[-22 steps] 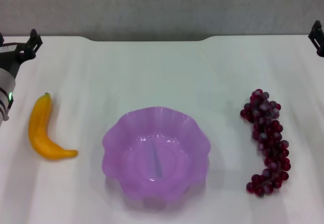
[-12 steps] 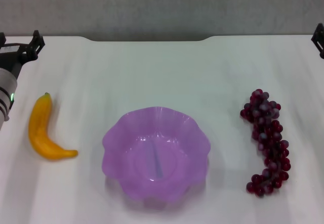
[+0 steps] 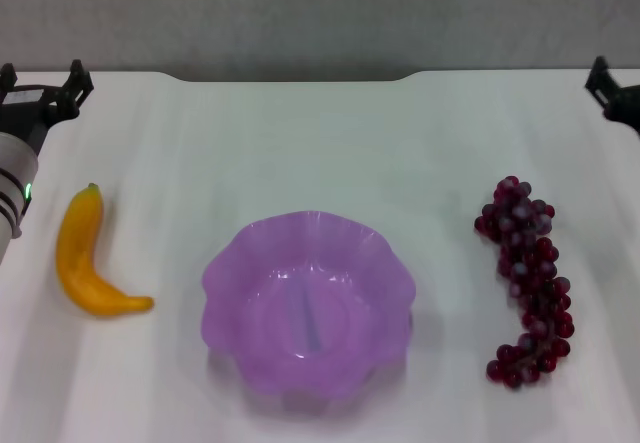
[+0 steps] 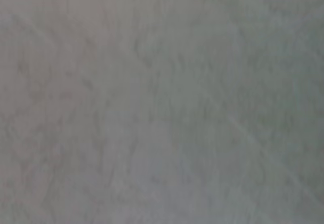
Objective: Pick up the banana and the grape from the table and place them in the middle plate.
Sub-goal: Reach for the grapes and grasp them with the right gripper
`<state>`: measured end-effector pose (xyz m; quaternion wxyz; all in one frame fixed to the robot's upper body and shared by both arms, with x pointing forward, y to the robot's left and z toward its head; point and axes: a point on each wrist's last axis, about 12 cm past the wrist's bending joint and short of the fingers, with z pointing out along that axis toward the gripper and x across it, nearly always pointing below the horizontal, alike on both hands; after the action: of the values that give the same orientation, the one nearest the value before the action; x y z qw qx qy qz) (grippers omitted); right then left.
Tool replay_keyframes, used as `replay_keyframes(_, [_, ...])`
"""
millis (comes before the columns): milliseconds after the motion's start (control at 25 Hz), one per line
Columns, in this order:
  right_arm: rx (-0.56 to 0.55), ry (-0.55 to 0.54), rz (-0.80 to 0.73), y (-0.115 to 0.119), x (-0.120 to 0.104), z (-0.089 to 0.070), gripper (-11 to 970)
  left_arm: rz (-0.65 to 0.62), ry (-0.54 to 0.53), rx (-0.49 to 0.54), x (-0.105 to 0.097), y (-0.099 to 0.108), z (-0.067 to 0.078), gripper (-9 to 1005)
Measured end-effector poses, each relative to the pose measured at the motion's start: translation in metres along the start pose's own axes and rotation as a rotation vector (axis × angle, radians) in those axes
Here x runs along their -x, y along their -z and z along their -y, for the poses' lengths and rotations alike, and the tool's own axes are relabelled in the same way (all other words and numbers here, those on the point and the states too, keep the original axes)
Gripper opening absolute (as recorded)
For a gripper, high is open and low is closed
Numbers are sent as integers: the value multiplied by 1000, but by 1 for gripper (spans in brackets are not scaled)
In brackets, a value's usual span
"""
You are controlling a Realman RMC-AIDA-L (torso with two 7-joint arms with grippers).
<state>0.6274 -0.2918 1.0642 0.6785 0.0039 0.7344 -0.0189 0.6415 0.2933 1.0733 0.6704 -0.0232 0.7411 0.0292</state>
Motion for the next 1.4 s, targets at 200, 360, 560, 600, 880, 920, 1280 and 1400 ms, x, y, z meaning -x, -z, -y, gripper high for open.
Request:
replay_keyframes(200, [53,-5,-128,-16,1,-20,886,-16,-4,14,-5,3,-6,894])
replay_keyframes(360, [110,-5,-261,-28,3,-41,883,-40,-11,35,-12,7,-14,894])
replay_keyframes(560, [144,-5,-441,-37,5,-53,882,-47,-15,38,-14,9,-16,894])
replay_keyframes(600, [150,-2,-483,-38,5,-55,882,-47,-15,38,-14,9,-16,894])
replay_keyframes(880, [196,3,-597,-37,6,-66,881,-52,-33,47,-17,11,-21,894])
replay_keyframes(920, [201,5,-602,-36,6,-66,881,-52,-35,48,-17,11,-22,894])
replay_keyframes(1280, [219,35,-654,-27,-2,-70,881,-51,-40,46,-16,11,-20,894])
replay_keyframes(1400, [218,30,-664,-22,-3,-66,880,-52,-40,48,-17,12,-21,894])
